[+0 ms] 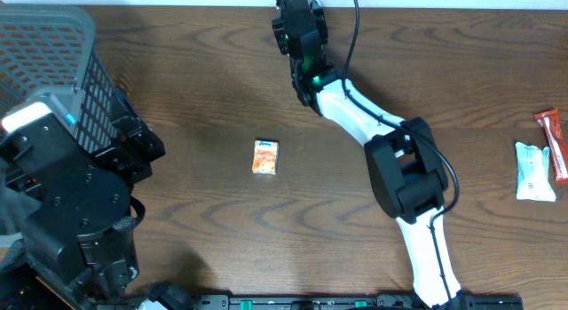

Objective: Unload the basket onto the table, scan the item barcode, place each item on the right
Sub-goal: 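Carry the jar right and set it down near the wipes pack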

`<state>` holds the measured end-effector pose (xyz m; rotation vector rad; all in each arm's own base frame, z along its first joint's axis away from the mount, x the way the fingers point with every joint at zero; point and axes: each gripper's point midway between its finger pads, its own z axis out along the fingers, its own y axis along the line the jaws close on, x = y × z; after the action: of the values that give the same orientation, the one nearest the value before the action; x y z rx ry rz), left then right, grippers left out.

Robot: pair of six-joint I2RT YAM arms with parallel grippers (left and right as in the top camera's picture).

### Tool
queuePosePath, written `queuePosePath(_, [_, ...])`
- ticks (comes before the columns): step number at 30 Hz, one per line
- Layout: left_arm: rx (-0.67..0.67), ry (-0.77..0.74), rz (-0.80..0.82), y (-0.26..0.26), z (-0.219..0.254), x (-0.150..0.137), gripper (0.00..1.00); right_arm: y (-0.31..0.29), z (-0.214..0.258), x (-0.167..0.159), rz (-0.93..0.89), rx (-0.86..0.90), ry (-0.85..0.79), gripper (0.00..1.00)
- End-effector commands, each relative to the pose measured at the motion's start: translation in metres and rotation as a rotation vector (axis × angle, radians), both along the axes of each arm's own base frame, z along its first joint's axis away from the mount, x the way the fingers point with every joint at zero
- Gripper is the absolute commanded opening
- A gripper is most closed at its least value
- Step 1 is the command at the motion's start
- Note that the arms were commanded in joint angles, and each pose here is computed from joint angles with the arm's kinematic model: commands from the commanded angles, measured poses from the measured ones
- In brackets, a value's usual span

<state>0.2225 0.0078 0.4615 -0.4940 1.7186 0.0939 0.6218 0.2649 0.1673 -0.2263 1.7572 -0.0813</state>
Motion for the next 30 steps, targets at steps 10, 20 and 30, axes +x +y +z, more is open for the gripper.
queuePosePath(10, [0.008,-0.003,0.026,0.004,0.001,-0.001,0.98,-0.017,-0.018,0.017,-0.038,0.005,-0.046,0.47])
queuePosePath(20, [0.008,-0.003,0.026,0.004,0.001,-0.001,0.98,-0.044,-0.002,0.017,-0.138,-0.047,-0.027,0.50])
queuePosePath(30, [0.008,-0.003,0.026,0.004,0.001,-0.001,0.98,-0.089,0.054,-0.042,-0.233,0.025,0.238,0.45])
